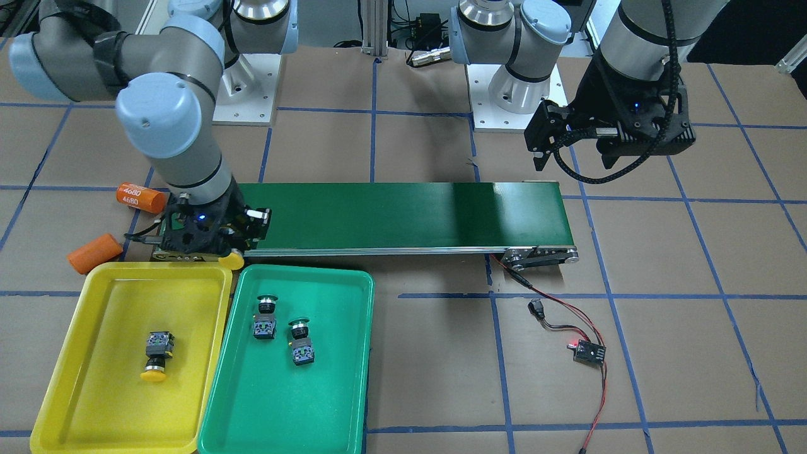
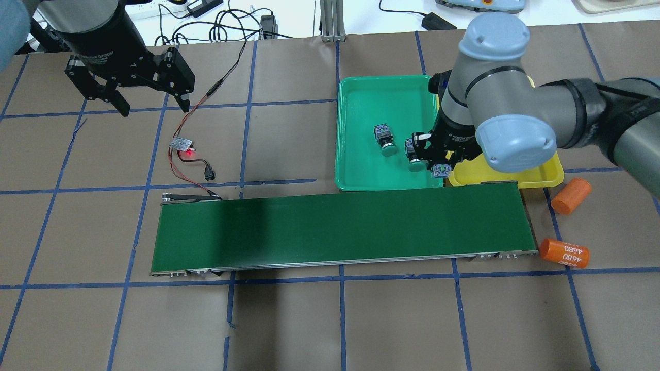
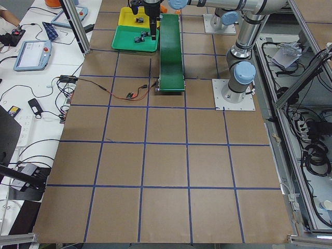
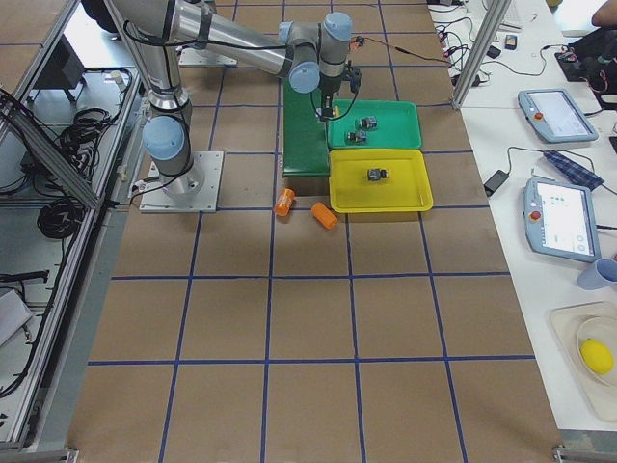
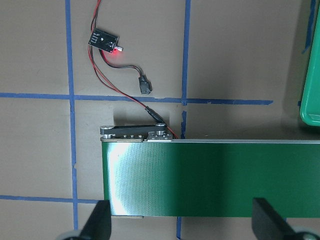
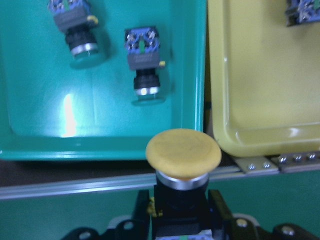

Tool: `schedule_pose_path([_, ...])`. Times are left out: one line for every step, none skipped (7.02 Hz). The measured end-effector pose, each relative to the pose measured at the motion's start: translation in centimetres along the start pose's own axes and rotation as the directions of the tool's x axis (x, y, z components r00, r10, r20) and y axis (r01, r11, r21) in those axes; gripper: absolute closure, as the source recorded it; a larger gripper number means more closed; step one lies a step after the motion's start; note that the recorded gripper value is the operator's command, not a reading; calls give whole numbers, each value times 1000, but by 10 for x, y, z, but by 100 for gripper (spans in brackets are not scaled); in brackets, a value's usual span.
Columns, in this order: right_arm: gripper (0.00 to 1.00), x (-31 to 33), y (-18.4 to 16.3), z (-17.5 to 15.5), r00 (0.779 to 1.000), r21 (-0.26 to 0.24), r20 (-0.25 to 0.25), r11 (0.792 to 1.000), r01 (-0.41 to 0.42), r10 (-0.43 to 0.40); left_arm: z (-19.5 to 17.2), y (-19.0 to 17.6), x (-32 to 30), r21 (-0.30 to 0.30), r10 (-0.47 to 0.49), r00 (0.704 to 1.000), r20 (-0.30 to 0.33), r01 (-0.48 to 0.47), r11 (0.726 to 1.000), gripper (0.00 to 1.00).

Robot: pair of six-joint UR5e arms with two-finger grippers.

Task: Sort buttons by color to trays
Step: 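Carry the yellow button into the yellow tray and open the right gripper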

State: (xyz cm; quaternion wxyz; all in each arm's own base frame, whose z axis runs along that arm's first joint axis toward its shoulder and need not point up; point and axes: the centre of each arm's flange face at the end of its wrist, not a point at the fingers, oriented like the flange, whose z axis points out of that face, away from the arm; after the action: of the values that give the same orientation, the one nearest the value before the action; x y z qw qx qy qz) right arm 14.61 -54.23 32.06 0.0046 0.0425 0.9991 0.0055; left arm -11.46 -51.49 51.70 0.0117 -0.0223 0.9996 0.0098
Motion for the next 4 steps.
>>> schedule_pose_path([100,13,-37,0,1000,32,-2,999,-15,15,0,0,0,0,0,1000,0,0,1000,0])
schedule_pose_path([100,22,-74,16,1000,64,-22,998,-10,11,0,0,0,0,0,1000,0,0,1000,0])
schedule_pose_path([100,27,-97,39,999,77,-50,997,-3,7,0,0,0,0,0,1000,0,0,1000,0])
schedule_pose_path([78,32,-109,56,998,77,-67,997,1,4,0,0,0,0,0,1000,0,0,1000,0])
